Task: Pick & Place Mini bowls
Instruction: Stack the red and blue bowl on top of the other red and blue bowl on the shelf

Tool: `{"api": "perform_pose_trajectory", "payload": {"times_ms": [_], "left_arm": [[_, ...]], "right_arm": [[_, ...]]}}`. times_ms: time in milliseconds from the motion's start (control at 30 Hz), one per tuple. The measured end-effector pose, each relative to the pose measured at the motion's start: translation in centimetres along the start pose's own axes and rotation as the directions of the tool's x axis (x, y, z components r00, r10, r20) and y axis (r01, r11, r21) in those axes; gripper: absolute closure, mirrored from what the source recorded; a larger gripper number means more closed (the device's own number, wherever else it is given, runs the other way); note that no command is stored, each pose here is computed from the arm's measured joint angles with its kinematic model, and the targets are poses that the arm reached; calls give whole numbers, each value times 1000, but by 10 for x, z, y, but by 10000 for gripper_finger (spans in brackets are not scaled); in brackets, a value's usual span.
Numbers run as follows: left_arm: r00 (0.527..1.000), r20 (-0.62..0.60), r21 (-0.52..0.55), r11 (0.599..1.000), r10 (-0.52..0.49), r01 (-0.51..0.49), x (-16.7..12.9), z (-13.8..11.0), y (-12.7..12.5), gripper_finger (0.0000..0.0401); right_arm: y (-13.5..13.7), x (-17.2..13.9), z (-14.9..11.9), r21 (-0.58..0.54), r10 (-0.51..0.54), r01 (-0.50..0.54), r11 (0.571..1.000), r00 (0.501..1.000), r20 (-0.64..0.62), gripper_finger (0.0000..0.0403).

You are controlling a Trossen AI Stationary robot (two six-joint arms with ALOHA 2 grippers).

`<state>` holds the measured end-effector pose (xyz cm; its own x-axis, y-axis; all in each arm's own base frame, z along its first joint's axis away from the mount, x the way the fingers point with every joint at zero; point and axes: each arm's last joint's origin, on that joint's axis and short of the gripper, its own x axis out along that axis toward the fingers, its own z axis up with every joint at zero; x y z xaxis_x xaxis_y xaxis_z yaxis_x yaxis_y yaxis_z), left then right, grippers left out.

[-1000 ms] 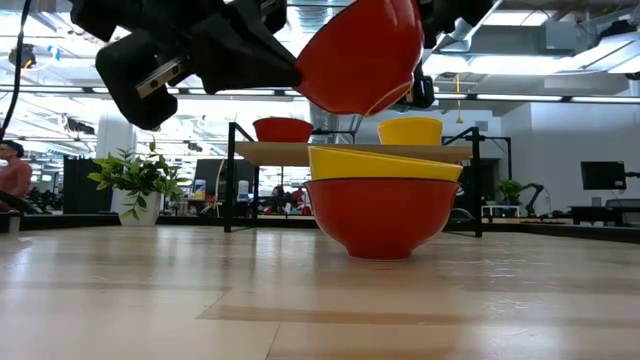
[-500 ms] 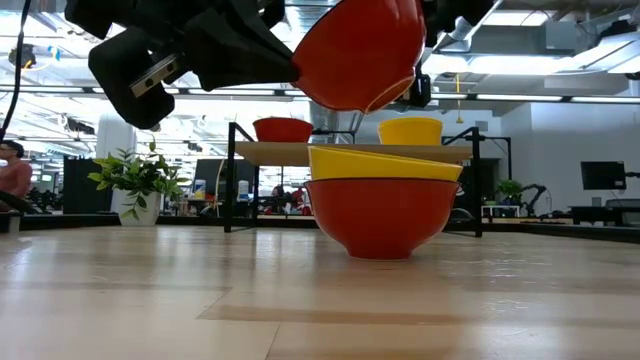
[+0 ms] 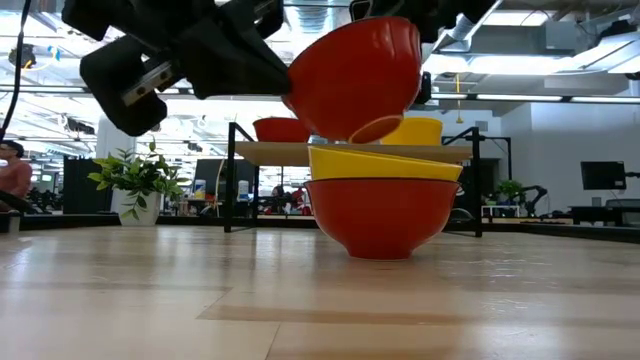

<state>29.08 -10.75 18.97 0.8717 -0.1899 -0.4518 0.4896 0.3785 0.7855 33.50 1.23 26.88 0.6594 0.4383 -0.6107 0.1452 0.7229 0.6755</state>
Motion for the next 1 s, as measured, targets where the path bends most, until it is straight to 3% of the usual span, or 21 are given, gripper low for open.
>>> {"api": "perform_pose_trajectory", "payload": {"times_ms": [300,633,1000], "left_arm": [[1000,-5,3,1000,9,-9,0,0,0,395],[998,-55,-44,998,44,-47,-2,1,2,394],[990,-127,-120,989,67,-82,-41,4,19,394]], "right_arm": [[1,-1,3,-24,1,0,1000,1000,19,292],[21,-27,31,-128,19,-7,992,995,95,292],[36,-56,42,-195,-161,181,964,980,118,310]]}}
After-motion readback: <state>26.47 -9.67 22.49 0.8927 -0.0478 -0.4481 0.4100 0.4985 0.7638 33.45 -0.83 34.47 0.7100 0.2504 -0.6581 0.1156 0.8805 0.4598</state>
